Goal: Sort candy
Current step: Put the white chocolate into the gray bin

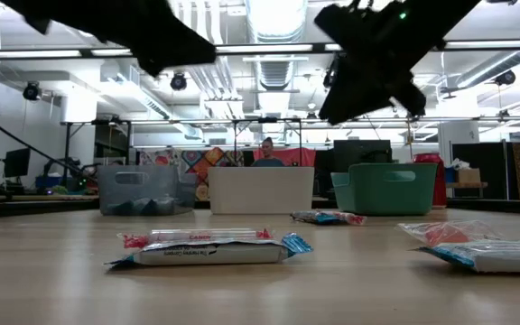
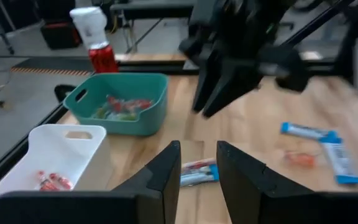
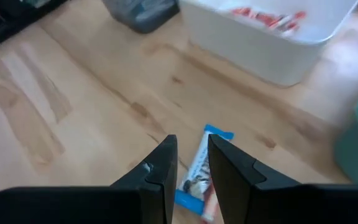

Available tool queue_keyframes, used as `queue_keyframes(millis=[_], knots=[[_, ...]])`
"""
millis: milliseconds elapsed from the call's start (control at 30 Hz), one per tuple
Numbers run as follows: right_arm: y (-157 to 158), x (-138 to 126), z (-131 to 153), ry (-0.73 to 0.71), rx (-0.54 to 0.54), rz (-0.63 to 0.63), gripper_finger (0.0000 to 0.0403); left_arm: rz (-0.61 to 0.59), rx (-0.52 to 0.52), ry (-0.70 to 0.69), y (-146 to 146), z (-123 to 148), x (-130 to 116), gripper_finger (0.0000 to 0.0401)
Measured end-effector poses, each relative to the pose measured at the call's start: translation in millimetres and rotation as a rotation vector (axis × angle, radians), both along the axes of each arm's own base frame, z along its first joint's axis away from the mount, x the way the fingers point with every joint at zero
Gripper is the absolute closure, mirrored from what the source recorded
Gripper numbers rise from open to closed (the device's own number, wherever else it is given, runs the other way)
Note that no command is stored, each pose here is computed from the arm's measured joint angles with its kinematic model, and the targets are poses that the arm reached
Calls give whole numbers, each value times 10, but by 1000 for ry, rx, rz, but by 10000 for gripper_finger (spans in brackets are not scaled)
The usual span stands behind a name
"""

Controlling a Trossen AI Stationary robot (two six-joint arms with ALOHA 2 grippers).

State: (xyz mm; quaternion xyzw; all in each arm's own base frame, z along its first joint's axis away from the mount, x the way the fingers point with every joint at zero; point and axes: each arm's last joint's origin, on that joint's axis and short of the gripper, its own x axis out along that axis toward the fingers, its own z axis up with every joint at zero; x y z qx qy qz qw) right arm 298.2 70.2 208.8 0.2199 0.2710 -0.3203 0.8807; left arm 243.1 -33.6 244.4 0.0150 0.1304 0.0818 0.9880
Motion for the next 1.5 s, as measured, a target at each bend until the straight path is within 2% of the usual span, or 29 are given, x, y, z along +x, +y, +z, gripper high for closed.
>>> queue_keyframes(millis=[267,533,700,1033,1500], knots=[[-25,290,-193,80,55,19,321,-15,-40,-74,-122,24,-343,325],[-86,479,-288,143,94,20,318,-31,-88,-111,-124,-19,-533,327],[-95,546,-330,165,99,10,291,-30,-90,-113,-117,-36,-563,327],[-104,579,-637,270,117,-50,230,-29,-84,-94,-123,-82,-546,327],[-167,630,-891,342,122,-63,218,-27,-88,-80,-136,-113,-506,327]])
